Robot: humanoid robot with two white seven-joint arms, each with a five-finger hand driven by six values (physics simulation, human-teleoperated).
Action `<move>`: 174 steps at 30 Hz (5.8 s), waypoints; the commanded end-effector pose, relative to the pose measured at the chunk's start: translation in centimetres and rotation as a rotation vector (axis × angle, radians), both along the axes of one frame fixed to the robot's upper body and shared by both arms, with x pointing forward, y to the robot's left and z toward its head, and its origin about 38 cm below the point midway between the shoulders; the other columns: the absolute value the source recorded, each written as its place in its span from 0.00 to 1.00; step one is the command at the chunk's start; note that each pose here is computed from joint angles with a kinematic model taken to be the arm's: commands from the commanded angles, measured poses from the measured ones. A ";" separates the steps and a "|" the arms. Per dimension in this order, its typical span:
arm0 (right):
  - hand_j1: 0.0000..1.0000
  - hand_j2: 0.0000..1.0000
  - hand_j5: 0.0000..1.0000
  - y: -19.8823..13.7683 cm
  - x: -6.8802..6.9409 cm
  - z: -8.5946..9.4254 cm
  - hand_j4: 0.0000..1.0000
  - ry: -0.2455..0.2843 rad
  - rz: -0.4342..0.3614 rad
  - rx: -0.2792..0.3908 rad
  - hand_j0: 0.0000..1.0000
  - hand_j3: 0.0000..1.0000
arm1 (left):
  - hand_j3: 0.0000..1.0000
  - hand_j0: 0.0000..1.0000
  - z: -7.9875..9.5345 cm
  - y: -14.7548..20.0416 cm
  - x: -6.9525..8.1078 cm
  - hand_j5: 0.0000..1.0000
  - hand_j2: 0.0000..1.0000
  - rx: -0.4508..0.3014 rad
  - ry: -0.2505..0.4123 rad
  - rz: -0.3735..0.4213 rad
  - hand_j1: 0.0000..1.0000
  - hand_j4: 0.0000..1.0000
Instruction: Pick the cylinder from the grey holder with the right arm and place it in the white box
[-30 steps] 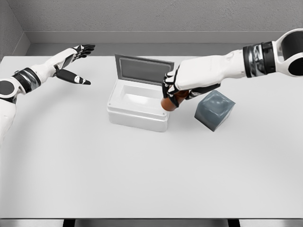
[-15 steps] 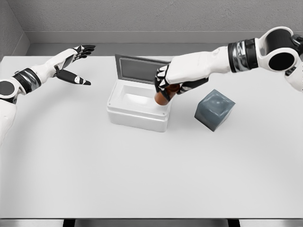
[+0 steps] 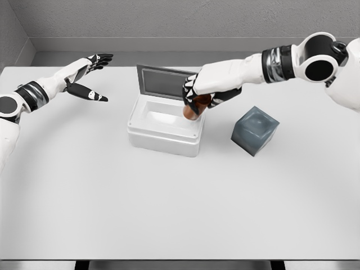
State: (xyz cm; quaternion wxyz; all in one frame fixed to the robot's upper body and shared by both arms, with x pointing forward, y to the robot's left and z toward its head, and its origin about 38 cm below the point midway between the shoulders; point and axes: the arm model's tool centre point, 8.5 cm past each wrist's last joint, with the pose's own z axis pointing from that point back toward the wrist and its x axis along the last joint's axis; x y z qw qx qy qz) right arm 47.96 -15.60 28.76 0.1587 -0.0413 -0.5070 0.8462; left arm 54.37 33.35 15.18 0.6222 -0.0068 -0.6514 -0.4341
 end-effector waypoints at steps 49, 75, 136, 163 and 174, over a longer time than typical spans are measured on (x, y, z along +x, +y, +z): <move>1.00 1.00 1.00 -18.4 -7.4 8.1 1.00 -0.221 -0.286 0.124 1.00 1.00 | 1.00 1.00 2.6 -2.7 1.9 1.00 1.00 0.146 -0.019 -0.076 1.00 1.00; 1.00 1.00 1.00 -18.6 -7.5 8.6 1.00 -0.215 -0.291 0.162 1.00 1.00 | 1.00 1.00 5.0 -5.3 0.7 1.00 1.00 0.231 -0.110 -0.243 1.00 1.00; 1.00 1.00 1.00 -18.3 -7.7 5.0 1.00 -0.126 -0.291 0.148 1.00 1.00 | 1.00 1.00 5.1 -5.4 -2.3 1.00 1.00 0.221 -0.165 -0.332 1.00 1.00; 1.00 1.00 1.00 -17.7 -7.6 4.6 1.00 -0.121 -0.277 0.151 1.00 1.00 | 1.00 1.00 5.0 -0.4 -2.2 1.00 1.00 0.187 -0.151 -0.213 1.00 1.00; 1.00 1.00 1.00 -17.9 -7.7 4.6 1.00 -0.122 -0.281 0.145 1.00 1.00 | 1.00 1.00 2.4 4.6 -2.5 1.00 1.00 0.159 -0.081 -0.083 1.00 1.00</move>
